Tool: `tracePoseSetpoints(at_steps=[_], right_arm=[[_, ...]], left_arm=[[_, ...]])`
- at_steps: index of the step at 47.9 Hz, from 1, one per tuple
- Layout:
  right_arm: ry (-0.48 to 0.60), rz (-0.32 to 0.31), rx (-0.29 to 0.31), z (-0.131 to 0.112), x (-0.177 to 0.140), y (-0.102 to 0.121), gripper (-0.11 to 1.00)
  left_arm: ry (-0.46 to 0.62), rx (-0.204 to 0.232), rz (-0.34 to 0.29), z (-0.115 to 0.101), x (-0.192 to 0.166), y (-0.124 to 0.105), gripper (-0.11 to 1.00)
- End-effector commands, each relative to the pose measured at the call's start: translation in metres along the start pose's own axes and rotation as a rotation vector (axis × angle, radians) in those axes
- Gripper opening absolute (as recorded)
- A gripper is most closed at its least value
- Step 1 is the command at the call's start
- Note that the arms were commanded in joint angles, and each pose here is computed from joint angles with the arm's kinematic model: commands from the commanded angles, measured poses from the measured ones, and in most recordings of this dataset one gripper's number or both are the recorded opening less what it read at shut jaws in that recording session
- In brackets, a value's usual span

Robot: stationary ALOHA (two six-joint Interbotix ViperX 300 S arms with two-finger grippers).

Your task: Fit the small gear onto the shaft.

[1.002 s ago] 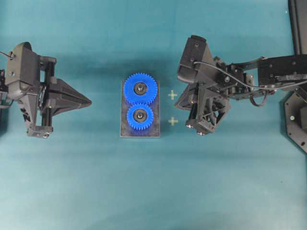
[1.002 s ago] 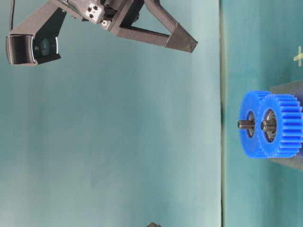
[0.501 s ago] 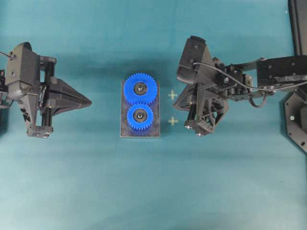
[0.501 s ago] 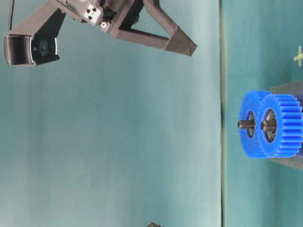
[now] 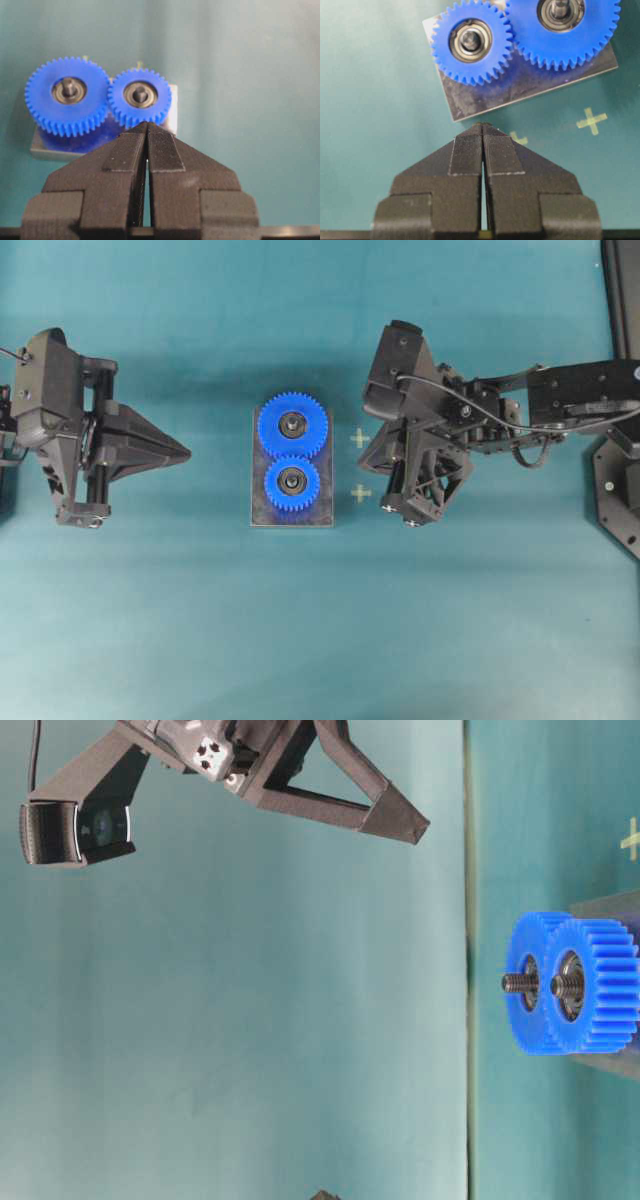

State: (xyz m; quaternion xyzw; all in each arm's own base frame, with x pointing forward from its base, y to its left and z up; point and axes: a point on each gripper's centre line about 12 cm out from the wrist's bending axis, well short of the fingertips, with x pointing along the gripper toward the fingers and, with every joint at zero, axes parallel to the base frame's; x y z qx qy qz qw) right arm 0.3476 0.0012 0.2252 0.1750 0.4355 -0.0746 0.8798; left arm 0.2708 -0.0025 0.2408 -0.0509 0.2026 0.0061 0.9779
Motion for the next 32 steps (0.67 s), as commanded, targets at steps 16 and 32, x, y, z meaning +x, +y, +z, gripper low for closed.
tracePoseSetpoints(at_steps=[16,32], right_arm=[[-0.041,0.018,0.005,0.0067,-0.001,0.0038,0.0],[-0.037,0.016,0.004,0.0061,0.0016,0.0034,0.0]], left_arm=[[-0.023,-0.006,0.0,0.0063,-0.0006,0.0002,0.0],[-0.023,-0.008,0.002,0.0062,-0.0003,0.0006,0.0]])
